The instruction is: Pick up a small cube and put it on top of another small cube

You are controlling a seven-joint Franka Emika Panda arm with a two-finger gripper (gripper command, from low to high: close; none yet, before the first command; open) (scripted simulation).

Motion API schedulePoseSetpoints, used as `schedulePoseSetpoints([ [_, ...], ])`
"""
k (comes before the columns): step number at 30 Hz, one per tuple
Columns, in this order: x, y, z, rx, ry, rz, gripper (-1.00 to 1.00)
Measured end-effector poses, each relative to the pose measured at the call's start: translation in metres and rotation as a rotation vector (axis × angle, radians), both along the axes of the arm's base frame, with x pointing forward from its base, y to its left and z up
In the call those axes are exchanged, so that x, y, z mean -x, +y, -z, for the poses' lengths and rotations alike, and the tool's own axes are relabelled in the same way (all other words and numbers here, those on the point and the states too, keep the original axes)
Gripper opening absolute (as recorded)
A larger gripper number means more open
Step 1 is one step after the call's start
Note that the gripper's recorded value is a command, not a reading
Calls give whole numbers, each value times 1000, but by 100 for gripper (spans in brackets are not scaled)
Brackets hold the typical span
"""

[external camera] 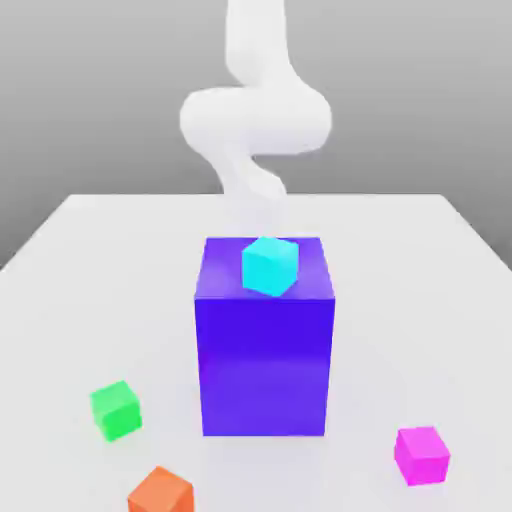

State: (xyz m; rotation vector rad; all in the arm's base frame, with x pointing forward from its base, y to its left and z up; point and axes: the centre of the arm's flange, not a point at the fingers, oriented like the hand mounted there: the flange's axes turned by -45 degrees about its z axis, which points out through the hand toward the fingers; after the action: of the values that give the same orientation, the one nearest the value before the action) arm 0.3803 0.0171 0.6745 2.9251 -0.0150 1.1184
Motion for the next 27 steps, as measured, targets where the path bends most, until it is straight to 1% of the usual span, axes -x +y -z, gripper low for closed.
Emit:
schedulePoseSetpoints([
  [6, -65, 43, 101, 33, 167, -9, 0],
  [10, -91, 71, 174, 50, 274, -24, 0],
  [13, -102, 92, 230, 58, 353, -40, 0],
  [19, -98, 139, 343, 66, 512, -90, 0],
  [26, -60, 182, 465, 46, 701, -137, 0],
  [27, -56, 185, 480, 42, 715, -140, 0],
])
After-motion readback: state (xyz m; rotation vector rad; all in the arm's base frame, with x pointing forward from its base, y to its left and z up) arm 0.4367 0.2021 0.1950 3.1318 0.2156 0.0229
